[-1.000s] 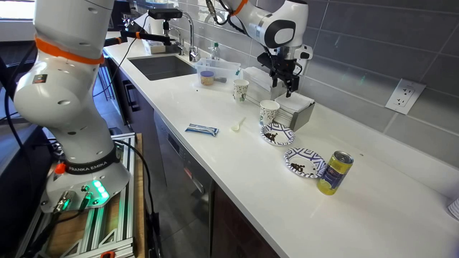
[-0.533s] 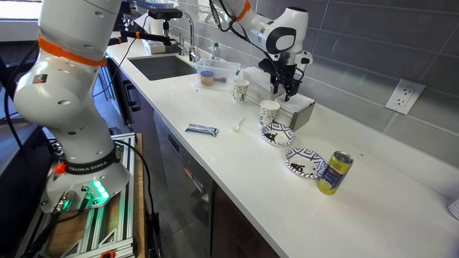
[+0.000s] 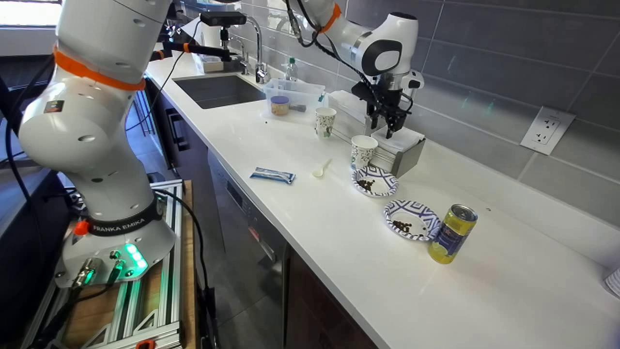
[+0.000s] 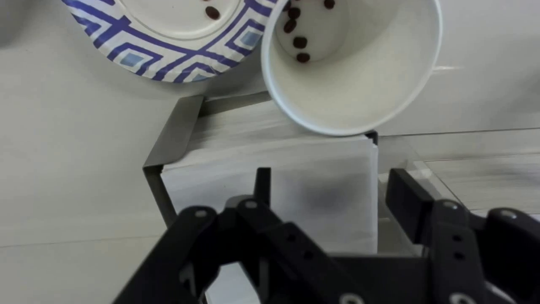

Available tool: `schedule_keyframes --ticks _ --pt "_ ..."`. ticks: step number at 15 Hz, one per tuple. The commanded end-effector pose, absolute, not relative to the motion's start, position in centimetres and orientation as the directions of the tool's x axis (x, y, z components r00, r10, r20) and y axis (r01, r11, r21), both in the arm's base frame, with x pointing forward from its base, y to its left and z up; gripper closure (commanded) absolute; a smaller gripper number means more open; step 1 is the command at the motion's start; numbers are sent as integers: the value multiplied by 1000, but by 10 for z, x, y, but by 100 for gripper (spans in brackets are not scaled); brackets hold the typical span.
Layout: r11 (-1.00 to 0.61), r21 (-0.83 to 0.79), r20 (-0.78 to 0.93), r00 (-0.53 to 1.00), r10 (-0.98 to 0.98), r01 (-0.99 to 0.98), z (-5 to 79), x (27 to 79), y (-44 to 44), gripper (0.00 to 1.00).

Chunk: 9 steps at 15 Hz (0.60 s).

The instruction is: Put one paper towel on the counter, then place the white spoon on it

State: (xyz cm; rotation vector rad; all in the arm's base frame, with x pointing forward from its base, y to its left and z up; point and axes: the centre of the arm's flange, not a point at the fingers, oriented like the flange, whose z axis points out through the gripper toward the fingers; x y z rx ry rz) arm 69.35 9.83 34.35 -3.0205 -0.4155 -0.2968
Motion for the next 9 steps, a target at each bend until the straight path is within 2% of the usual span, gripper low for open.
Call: schedule_keyframes --ticks 1,5,9 --pt "-958 -31 233 934 271 286 337 707 96 34" --pt "-960 -20 271 926 264 279 334 715 92 41" --pt "-958 9 303 912 276 287 323 720 91 37"
